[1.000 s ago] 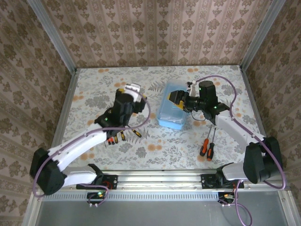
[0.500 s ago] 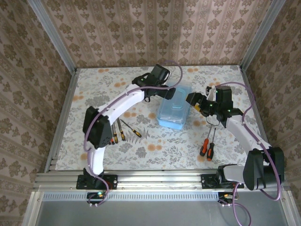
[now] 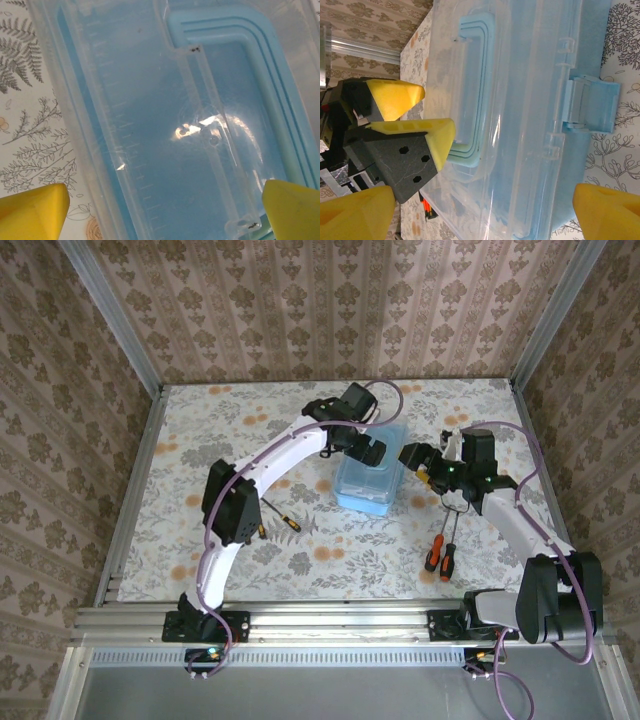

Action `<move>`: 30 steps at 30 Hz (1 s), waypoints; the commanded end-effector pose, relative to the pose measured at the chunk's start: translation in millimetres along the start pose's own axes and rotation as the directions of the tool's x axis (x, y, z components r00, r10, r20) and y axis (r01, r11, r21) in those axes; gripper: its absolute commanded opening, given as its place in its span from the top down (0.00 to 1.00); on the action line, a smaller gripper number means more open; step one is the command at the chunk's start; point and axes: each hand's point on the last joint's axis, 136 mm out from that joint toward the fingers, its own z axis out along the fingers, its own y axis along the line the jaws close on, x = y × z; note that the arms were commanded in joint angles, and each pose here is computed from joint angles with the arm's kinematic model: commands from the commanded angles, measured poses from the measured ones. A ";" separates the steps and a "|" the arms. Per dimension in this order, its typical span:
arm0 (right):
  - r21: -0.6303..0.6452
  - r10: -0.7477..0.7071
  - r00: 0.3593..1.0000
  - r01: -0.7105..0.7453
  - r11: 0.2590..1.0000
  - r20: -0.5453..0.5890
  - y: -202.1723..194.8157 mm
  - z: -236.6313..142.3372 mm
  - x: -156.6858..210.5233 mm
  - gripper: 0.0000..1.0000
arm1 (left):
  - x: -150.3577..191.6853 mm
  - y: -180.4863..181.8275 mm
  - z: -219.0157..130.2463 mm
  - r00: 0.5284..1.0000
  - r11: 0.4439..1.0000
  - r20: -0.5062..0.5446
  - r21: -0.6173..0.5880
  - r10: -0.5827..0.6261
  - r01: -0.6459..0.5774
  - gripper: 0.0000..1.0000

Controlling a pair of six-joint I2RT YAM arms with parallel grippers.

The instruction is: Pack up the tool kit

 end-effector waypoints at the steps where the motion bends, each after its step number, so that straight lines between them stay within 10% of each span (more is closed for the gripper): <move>1: -0.047 -0.029 1.000 0.029 0.998 0.011 10.2 -5.3 -0.7 0.07 | 10.1 6.1 9.0 0.998 0.999 -0.053 -0.021 -0.034 0.033 0.00; 13: -0.084 -0.025 1.000 0.026 0.996 0.012 18.3 -8.5 -0.3 0.08 | 8.0 1.6 6.1 0.995 0.993 -0.037 0.067 -0.098 0.100 0.39; 30: -0.221 -0.008 1.000 0.002 0.975 -0.027 37.8 3.2 -5.5 0.05 | -19.1 -12.1 -28.2 0.924 0.828 0.086 0.481 -0.373 0.289 0.46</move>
